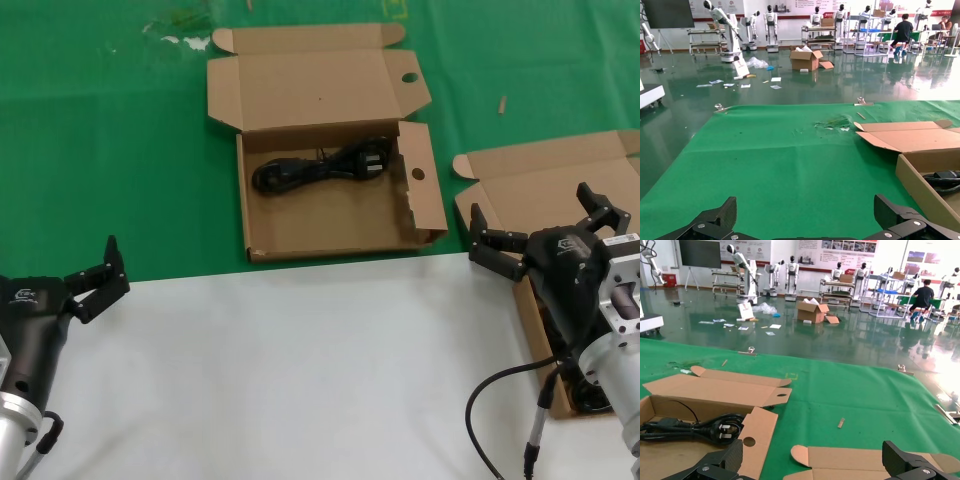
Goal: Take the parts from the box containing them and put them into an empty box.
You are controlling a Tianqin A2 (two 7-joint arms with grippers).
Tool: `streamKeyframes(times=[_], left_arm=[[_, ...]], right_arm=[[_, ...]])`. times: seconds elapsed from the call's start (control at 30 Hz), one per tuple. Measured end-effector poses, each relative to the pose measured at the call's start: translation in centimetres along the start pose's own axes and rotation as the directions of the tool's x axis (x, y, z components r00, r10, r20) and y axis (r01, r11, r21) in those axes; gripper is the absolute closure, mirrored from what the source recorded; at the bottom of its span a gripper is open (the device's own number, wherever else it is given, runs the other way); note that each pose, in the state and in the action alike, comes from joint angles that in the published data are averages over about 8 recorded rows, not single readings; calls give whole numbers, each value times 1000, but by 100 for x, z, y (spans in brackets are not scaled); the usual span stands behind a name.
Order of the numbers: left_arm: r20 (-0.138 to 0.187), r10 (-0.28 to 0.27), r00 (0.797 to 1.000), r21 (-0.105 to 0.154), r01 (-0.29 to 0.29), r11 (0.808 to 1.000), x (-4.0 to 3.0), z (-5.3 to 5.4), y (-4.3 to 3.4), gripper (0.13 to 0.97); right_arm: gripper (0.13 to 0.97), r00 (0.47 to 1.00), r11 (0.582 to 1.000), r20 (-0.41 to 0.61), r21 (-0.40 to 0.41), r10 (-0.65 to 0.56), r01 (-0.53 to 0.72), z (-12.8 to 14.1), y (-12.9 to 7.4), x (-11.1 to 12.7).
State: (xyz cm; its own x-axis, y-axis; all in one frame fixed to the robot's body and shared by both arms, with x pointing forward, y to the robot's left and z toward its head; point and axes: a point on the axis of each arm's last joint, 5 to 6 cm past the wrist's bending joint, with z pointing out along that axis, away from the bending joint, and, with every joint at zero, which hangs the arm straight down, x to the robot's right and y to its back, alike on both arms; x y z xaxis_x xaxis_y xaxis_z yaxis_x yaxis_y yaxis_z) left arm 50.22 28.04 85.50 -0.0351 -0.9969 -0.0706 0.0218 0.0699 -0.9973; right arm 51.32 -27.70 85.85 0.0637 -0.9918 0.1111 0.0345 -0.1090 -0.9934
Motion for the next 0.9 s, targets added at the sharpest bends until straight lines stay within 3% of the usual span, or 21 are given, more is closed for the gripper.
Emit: streamKeyframes(times=[0.9], left_arm=[[0,0,1000,0,0,1000,0,0,0,132]], right_arm=[[130,1000,1000,0,0,0,0,0,0,0]])
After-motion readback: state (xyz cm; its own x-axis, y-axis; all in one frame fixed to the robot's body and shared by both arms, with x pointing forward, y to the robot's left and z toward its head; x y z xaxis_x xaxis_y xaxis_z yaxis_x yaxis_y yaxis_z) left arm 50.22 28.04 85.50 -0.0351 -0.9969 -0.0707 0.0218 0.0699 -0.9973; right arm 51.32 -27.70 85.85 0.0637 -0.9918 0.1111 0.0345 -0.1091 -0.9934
